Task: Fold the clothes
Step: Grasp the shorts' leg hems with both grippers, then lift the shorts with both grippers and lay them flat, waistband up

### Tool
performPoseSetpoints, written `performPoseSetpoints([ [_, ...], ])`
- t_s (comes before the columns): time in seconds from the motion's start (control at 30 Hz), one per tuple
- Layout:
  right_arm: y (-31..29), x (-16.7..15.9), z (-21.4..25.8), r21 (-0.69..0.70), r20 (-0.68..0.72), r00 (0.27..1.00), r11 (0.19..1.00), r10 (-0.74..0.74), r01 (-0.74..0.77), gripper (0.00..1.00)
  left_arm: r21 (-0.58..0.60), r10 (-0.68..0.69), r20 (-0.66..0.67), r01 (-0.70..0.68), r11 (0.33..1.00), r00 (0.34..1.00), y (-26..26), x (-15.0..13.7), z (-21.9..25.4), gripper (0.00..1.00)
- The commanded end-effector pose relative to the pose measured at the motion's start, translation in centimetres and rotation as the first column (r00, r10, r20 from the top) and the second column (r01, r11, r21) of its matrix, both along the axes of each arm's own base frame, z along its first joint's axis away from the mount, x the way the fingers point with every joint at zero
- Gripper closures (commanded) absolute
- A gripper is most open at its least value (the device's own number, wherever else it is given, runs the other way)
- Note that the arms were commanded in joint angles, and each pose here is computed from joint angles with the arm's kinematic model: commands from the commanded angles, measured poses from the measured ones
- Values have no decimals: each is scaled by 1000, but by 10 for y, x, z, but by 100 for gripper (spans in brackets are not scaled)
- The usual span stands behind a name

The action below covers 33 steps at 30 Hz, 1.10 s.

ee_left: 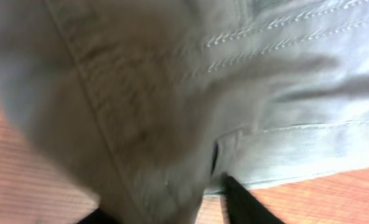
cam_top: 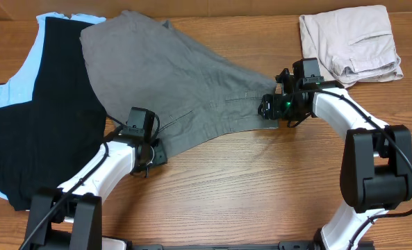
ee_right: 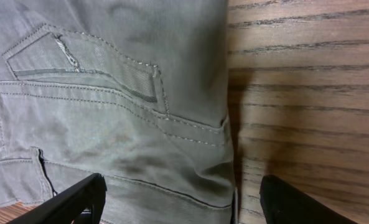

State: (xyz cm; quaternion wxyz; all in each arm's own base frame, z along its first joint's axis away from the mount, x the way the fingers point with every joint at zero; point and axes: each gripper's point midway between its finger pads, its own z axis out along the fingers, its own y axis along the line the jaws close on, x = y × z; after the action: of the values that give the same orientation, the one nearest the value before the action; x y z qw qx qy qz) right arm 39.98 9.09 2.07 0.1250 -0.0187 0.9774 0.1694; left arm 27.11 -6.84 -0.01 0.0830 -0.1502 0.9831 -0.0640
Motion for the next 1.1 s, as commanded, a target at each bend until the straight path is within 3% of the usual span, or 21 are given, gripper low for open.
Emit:
performPoseSetpoints([
  [0.0,-2,10,6,-8,26,1000,1000,-14,14,19,-12,-9,22,9,1000,1000,-4,1,-5,79],
  [0.07,-3,10,5,-14,25,1000,1000,-15,15,18,-14,-9,32,9,1000,999,-4,3,-4,96],
  [0.3,-10,10,1,-50,21,999,998,-25,26,19,-6,-12,61,13,1000,998,-3,10,-3,96],
  [0.47,-9,6,-10,-53,-8,1000,998,-24,23,25,-34,-115,62,118,992,991,-12,7,-2,96],
  [0.57,0,-3,-17,-11,-57,998,1000,-5,5,37,-28,-117,58,119,993,991,-11,6,-2,96],
  [0.67,7,-15,-26,11,-112,994,1000,10,-8,57,-34,-118,57,120,992,991,-12,6,-2,96],
  [0.77,9,-24,-30,7,-143,990,1000,9,-8,96,-31,-117,49,119,992,992,-11,4,-3,96],
  [0.93,11,-27,-23,37,-165,986,999,-21,27,96,-28,-114,69,116,993,991,-12,16,16,96],
  [1.07,3,-13,34,133,-89,995,989,-50,61,96,26,-170,155,168,985,973,-11,53,85,96],
])
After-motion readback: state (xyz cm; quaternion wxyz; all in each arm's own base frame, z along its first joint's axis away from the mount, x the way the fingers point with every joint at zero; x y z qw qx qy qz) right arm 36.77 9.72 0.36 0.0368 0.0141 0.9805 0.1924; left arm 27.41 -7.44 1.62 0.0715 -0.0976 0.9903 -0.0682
